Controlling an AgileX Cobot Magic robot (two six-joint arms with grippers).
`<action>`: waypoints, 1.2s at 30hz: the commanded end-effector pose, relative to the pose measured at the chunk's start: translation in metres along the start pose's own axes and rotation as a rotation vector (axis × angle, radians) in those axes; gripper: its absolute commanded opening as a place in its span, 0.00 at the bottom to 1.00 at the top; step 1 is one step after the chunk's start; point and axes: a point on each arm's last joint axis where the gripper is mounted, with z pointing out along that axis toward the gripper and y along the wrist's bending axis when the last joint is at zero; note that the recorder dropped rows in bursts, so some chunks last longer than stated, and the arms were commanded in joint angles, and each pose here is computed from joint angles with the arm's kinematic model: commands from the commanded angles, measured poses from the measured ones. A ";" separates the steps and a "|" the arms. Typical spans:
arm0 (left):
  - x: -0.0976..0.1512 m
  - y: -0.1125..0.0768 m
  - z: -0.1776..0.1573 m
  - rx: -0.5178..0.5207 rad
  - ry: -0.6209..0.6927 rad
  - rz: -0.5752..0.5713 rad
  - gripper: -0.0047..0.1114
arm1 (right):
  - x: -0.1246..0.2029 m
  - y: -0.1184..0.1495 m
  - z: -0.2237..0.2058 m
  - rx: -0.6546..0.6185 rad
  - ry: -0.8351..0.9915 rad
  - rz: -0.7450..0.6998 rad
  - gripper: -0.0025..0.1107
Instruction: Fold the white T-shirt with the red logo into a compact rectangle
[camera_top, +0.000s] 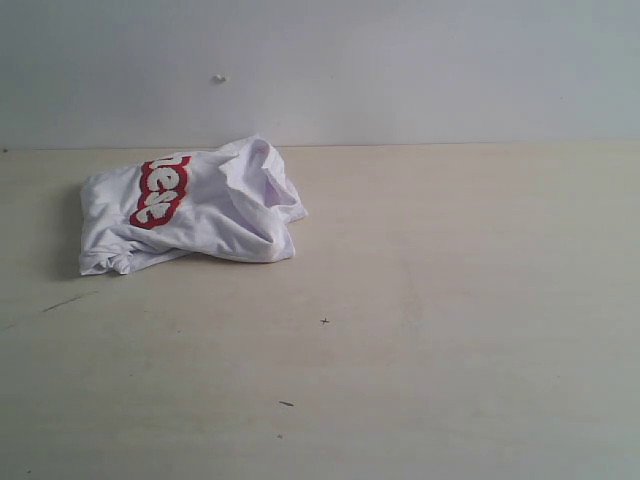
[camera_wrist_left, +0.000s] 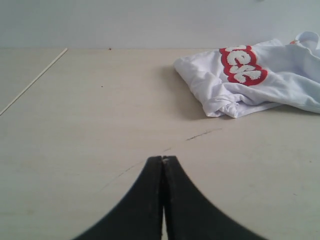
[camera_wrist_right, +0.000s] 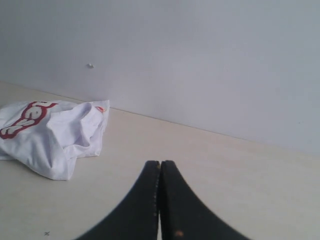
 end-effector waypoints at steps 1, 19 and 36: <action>0.000 -0.001 0.000 0.009 -0.012 -0.005 0.06 | -0.001 -0.019 -0.002 0.214 -0.023 -0.032 0.02; 0.000 -0.001 0.000 0.009 -0.012 -0.008 0.06 | 0.039 -0.015 -0.046 0.402 -0.124 -0.037 0.02; 0.000 -0.001 0.000 0.009 -0.012 -0.008 0.06 | 0.094 -0.013 -0.057 0.476 -0.116 0.023 0.02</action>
